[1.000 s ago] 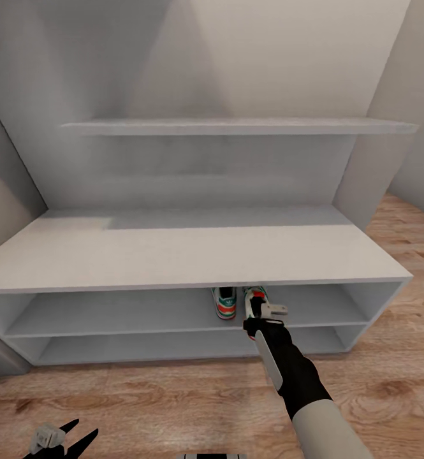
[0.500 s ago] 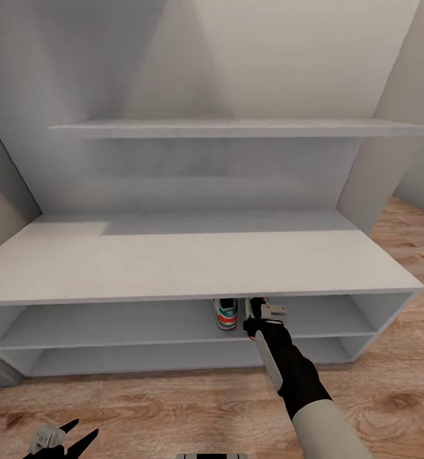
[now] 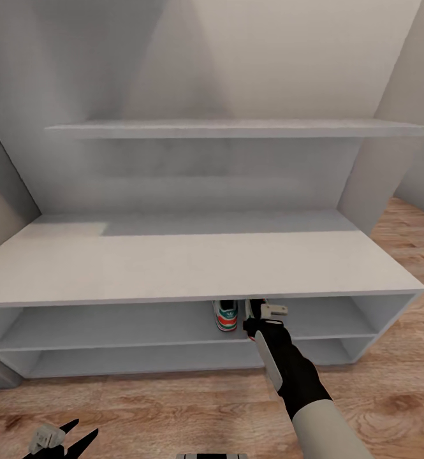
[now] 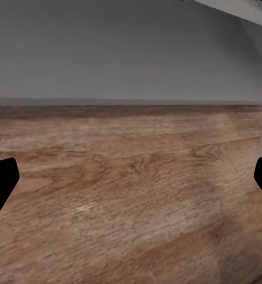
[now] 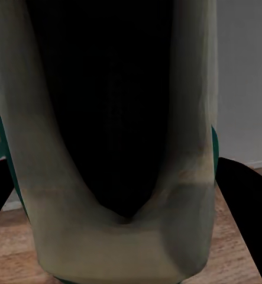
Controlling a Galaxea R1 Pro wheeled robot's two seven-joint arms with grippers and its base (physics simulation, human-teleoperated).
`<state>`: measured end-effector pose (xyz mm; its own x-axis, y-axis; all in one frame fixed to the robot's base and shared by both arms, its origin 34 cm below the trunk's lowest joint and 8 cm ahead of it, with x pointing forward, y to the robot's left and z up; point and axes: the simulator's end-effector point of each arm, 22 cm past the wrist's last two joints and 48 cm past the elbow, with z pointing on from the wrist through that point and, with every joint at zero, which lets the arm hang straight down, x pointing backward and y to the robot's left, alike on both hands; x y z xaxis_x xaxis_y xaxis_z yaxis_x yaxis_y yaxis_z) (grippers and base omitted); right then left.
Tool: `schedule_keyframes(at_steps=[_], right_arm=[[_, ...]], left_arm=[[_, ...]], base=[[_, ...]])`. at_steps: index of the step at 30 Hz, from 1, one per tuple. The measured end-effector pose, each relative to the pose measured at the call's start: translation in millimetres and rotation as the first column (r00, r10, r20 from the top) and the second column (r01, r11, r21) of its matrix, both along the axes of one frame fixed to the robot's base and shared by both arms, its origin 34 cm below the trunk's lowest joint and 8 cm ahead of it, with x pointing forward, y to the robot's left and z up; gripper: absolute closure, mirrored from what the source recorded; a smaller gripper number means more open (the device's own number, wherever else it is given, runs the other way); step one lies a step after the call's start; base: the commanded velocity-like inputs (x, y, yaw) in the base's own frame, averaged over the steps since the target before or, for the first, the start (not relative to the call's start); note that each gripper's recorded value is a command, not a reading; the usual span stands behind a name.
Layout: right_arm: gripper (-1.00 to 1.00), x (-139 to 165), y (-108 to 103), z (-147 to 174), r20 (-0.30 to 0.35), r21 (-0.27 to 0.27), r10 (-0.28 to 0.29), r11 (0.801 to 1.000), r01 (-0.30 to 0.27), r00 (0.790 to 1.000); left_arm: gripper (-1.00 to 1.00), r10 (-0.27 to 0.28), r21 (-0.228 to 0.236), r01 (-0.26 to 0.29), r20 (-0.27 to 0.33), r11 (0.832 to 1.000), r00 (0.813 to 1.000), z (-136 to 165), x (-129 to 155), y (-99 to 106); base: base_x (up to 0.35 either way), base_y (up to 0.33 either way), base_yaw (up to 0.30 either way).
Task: Pick up the two gym shoes and the two sandals from the corridor floor and place them onto the hallstand (shoe rack) in the corridor, making sure they are on the rack and not on the floor. Arrange them so the two gym shoes are next to each other and the two sandals are next to each other.
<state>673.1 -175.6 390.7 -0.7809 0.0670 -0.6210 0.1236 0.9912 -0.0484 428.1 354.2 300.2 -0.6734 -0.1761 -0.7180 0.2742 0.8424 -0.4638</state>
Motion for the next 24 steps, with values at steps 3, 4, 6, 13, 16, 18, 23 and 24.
schedule_keyframes(at_steps=[3, 4, 6, 13, 16, 18, 23, 24], right_arm=[[1.00, 0.0, 0.0, 0.0, 0.000, 0.000, 0.000, 1.000, 0.000, 1.000], [1.00, 0.0, 0.0, 0.0, 0.000, 0.000, 0.000, 1.000, 0.000, 1.000], [1.00, 0.0, 0.0, -0.1, 0.000, 0.000, 0.000, 1.000, 0.000, 1.000], [1.00, 0.0, 0.0, -0.2, 0.000, 0.000, 0.000, 1.000, 0.000, 1.000], [1.00, 0.0, 0.0, 0.0, 0.000, 0.000, 0.000, 1.000, 0.000, 1.000], [1.00, 0.0, 0.0, 0.1, 0.000, 0.000, 0.000, 1.000, 0.000, 1.000], [1.00, 0.0, 0.0, -0.1, 0.000, 0.000, 0.000, 1.000, 0.000, 1.000], [1.00, 0.0, 0.0, -0.2, 0.000, 0.000, 0.000, 1.000, 0.000, 1.000]], left_arm=[[-1.00, 0.000, 0.000, 0.000, -0.001, 1.000, 1.000, 0.0, 0.0, 0.0], [-1.00, 0.000, 0.000, 0.000, -0.001, 1.000, 1.000, -0.1, 0.0, 0.0], [-1.00, 0.000, 0.000, 0.000, -0.001, 1.000, 1.000, -0.2, 0.0, 0.0], [-1.00, 0.000, 0.000, 0.000, 0.000, 1.000, 1.000, -0.2, 0.0, 0.1], [-1.00, 0.000, 0.000, 0.000, -0.001, 1.000, 1.000, -0.1, 0.0, 0.0], [-1.00, 0.000, 0.000, 0.000, -0.001, 1.000, 1.000, -0.1, 0.0, 0.0], [-1.00, 0.000, 0.000, 0.000, 0.000, 1.000, 1.000, -0.1, 0.0, 0.1], [-1.00, 0.000, 0.000, 0.000, 0.000, 1.000, 1.000, -0.1, 0.0, 0.1]], base=[[0.143, 0.000, 0.000], [0.061, 0.000, 0.000], [0.035, 0.000, 0.000], [0.008, 0.000, 0.000], [0.105, 0.000, 0.000], [0.141, 0.000, 0.000], [0.040, 0.000, 0.000], [0.013, 0.000, 0.000]])
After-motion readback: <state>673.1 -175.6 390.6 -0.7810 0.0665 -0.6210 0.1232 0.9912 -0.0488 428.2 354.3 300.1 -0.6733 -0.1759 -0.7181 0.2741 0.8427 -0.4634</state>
